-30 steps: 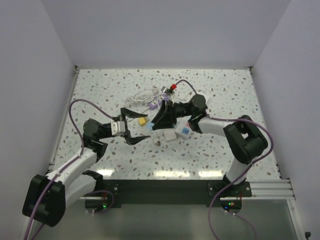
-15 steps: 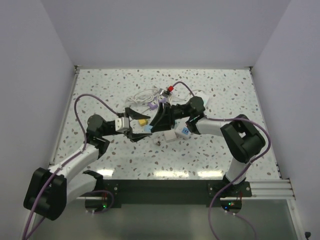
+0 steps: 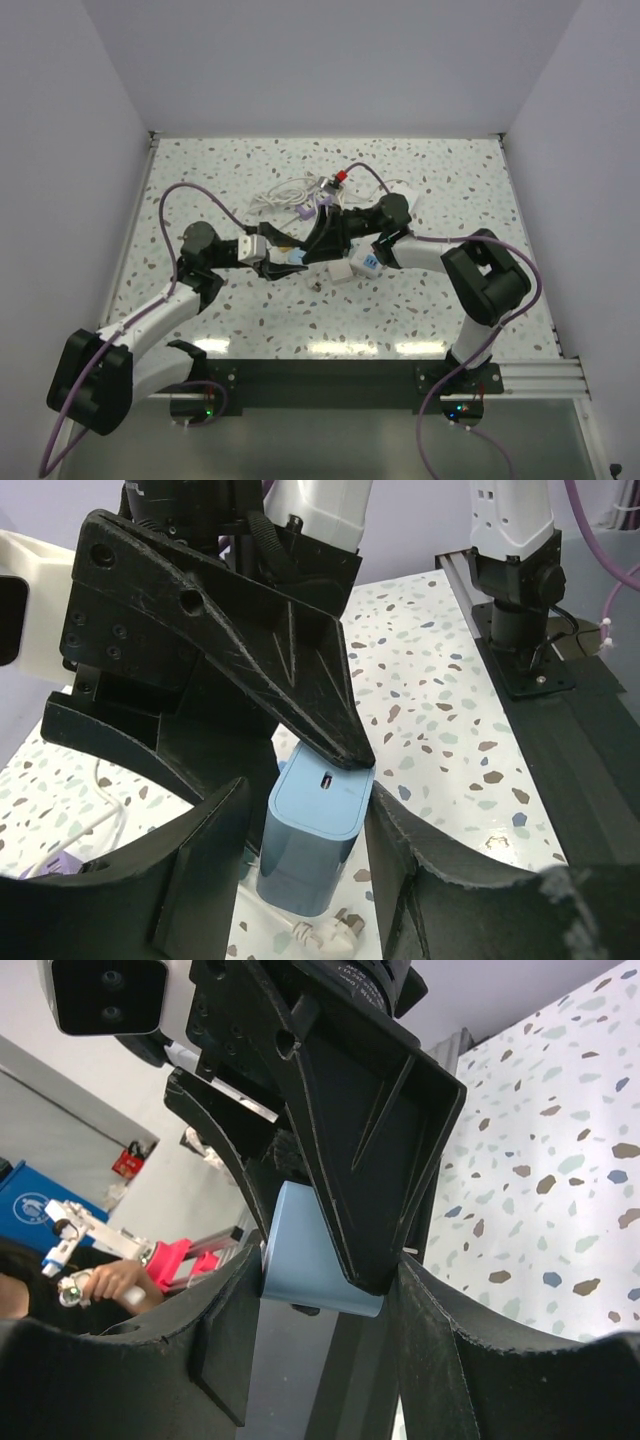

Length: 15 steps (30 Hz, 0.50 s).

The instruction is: Insert the plug

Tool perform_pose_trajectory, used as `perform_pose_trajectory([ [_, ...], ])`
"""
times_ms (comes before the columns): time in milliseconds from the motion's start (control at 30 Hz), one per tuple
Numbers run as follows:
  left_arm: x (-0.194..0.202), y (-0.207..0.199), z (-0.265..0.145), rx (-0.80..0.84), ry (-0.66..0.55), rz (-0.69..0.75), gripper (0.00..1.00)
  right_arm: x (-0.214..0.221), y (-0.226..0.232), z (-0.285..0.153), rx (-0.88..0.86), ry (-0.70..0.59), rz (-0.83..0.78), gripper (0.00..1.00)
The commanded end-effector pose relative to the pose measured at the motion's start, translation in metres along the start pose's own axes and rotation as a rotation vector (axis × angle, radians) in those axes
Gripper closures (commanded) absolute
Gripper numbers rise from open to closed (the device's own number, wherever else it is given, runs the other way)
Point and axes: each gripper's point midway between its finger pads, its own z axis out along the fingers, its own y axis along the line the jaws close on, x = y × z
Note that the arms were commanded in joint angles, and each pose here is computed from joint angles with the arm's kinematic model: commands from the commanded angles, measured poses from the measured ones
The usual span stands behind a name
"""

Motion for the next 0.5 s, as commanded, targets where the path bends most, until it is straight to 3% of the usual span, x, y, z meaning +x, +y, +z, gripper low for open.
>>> perform_pose_trajectory([
  [0,-0.009,0.005,0.004,0.008,-0.007,0.049,0.47,-0.016,0.035,0.003,-0.067,-0.016,-0.171,0.83],
  [100,-0.009,0.005,0.004,0.012,-0.002,0.048,0.51,-0.018,0.043,0.003,-0.090,-0.028,-0.173,0.83],
  [200,-0.009,0.005,0.005,0.009,-0.002,0.051,0.76,-0.020,0.048,0.003,-0.098,-0.036,-0.170,0.82],
  [233,-0.009,0.005,0.005,0.006,-0.002,0.054,0.93,-0.020,0.047,0.002,-0.096,-0.038,-0.167,0.81],
  [267,-0.009,0.005,0.005,0.004,-0.002,0.056,1.00,-0.020,0.046,0.002,-0.093,-0.039,-0.170,0.80],
  [367,-0.008,0.008,0.005,-0.021,0.003,0.054,1.00,-0.021,0.042,0.003,-0.082,-0.044,-0.167,0.73],
  [467,-0.008,0.015,0.005,-0.066,0.008,0.052,1.00,-0.023,0.035,0.001,-0.055,-0.052,-0.174,0.48],
])
